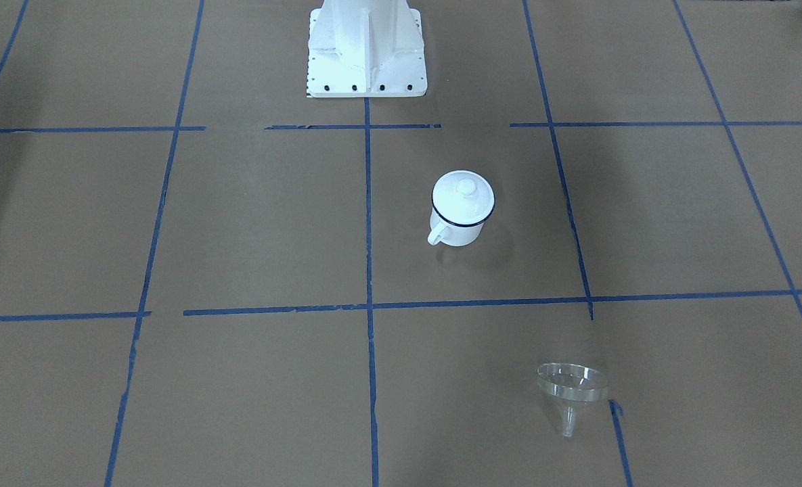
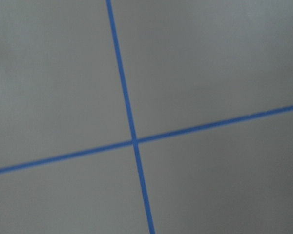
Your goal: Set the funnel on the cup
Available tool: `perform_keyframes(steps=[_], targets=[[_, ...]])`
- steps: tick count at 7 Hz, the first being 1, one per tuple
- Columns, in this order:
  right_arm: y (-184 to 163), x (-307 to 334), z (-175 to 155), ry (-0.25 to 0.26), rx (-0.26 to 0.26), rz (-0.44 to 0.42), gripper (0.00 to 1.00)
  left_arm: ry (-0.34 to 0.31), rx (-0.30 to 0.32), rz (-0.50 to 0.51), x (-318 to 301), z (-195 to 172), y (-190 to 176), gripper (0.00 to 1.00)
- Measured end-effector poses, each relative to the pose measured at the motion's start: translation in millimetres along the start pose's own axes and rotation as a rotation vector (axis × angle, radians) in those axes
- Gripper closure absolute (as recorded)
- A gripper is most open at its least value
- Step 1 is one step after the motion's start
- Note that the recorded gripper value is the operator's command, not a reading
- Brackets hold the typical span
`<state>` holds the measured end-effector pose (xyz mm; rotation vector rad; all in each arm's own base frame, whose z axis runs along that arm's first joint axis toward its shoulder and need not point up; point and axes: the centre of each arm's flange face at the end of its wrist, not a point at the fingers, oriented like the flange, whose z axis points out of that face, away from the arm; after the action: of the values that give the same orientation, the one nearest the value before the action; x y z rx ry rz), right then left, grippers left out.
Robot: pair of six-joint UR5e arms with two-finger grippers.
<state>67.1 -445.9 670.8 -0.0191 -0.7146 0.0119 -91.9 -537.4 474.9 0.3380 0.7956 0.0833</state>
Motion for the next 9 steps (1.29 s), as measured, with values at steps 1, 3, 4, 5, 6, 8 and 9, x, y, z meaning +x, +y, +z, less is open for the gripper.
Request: perform_keyframes(steps=[1,3,4,5,6,8,9], targets=[[0,0,0,0.0,0.0,0.0,0.0,0.006,0.087,-0.038,23,-21,-18,0.0],[0,0,0,0.0,0.0,0.0,0.0,0.05,0.171,-0.094,87,-35,-33,0.0],[0,0,0,0.0,0.0,0.0,0.0,0.088,0.154,-0.061,142,-19,-36,0.0],[0,0,0,0.0,0.0,0.0,0.0,0.14,0.102,-0.068,201,8,-37,0.0],[0,0,0,0.0,0.0,0.0,0.0,0.183,0.046,-0.135,258,32,-36,0.0],[0,0,0,0.0,0.0,0.0,0.0,0.172,-0.046,-0.296,369,81,-30,0.0],[0,0,0,0.0,0.0,0.0,0.0,0.127,-0.098,-0.351,423,98,-29,0.0]])
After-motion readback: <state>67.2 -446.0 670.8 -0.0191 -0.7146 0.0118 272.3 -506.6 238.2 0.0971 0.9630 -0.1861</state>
